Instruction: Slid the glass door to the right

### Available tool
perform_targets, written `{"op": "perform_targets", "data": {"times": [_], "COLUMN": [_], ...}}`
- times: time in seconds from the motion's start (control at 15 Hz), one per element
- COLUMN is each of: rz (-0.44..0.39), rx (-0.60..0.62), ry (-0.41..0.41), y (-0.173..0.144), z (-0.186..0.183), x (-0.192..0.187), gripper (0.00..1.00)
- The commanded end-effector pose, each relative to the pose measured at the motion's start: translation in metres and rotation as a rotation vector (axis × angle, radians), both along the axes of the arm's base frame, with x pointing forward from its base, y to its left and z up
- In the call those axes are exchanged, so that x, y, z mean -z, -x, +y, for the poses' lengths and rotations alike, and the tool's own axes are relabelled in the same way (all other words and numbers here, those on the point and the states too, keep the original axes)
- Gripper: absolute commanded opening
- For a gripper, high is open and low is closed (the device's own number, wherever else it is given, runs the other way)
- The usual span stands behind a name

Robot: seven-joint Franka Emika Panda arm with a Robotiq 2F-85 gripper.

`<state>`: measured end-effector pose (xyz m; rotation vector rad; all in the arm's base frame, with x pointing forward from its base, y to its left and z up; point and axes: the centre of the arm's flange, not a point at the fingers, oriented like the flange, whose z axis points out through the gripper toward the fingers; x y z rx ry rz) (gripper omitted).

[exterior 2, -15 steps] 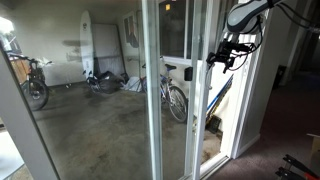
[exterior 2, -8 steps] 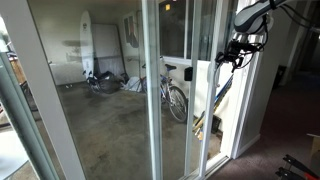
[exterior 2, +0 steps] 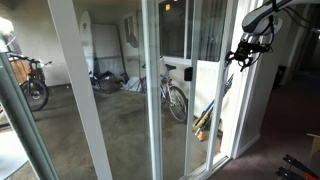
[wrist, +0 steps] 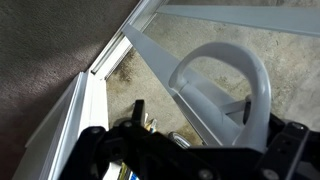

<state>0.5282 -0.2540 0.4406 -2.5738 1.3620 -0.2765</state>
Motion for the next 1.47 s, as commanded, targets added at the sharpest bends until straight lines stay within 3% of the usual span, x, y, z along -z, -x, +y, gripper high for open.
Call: {"op": "perform_targets", "data": {"times": [0.0,0.67,1.4], "rz": [0.012,-0.042,-0.118], "rx": [0.06,0.188,0.27], "ry": [-0.015,-0.066,-0.149], "y": [0.036,0.073,0.104], "z": [-0.077,-0.172,-0.242], "x": [0.014,0.029,0.044], "gripper": [1.0,1.0,1.0]}}
